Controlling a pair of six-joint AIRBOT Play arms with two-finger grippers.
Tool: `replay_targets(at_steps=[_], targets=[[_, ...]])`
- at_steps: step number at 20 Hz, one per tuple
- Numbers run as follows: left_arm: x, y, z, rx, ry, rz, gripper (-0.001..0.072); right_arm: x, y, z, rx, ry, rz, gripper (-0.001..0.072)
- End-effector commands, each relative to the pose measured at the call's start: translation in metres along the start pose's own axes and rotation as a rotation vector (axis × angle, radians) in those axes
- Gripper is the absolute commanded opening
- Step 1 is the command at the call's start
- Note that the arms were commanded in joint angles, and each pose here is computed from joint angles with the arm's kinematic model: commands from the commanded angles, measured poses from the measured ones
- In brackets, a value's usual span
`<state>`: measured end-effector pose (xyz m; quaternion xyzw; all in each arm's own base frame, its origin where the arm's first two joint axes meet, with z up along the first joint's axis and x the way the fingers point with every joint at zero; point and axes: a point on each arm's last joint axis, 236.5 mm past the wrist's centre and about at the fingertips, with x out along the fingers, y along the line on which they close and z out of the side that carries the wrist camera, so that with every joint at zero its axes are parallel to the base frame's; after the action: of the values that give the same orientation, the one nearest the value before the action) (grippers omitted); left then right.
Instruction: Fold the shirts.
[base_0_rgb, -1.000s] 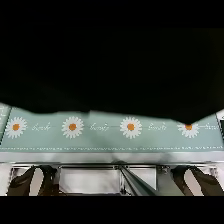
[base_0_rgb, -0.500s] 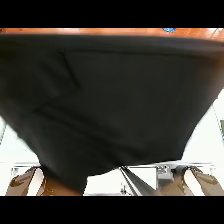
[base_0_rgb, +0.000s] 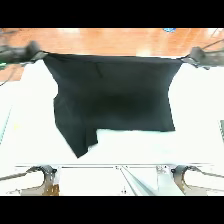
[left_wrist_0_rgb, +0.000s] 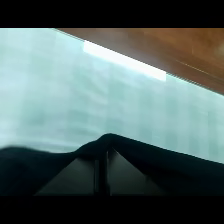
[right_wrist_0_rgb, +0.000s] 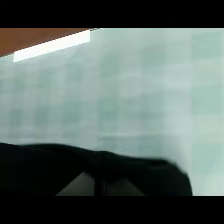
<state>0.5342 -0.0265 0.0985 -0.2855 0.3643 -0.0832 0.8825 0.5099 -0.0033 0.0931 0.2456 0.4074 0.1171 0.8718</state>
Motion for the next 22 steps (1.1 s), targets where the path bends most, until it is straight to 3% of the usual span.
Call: replay_targets(at_steps=[1,4,7,10,17,18,19,20,22], targets=[[0.095,0.018,-0.025,-0.138,0.137,-0.004,0.0016,0.076,-0.036,0.011,0.125,0.052,0.017,0.0028],[0.111,0.015,-0.036,-0.141,0.204,-0.019,0.0016,0.09,-0.045,0.009,0.15,0.1,0.024,0.0028],[0.083,0.012,-0.045,-0.054,0.293,-0.033,0.0016,0.079,-0.048,-0.013,0.053,0.206,0.007,0.0028],[0.052,0.047,-0.096,0.059,0.537,0.071,0.0016,0.069,-0.074,-0.065,-0.012,0.415,-0.089,0.0028],[0.057,0.089,-0.173,0.001,0.735,0.146,0.0021,0.079,-0.094,-0.124,0.065,0.538,-0.104,0.0028],[0.06,0.086,-0.179,0.0,0.752,0.139,0.0115,0.082,-0.095,-0.123,0.074,0.526,-0.109,0.0075],[0.06,0.082,-0.188,0.004,0.782,0.135,0.0387,0.083,-0.096,-0.122,0.109,0.518,-0.121,0.0295],[0.057,0.08,-0.193,0.014,0.81,0.132,0.0506,0.082,-0.095,-0.122,0.126,0.518,-0.122,0.0411],[0.042,0.078,-0.19,0.014,0.849,0.132,0.0505,0.063,-0.094,-0.116,0.15,0.534,-0.118,0.041]])
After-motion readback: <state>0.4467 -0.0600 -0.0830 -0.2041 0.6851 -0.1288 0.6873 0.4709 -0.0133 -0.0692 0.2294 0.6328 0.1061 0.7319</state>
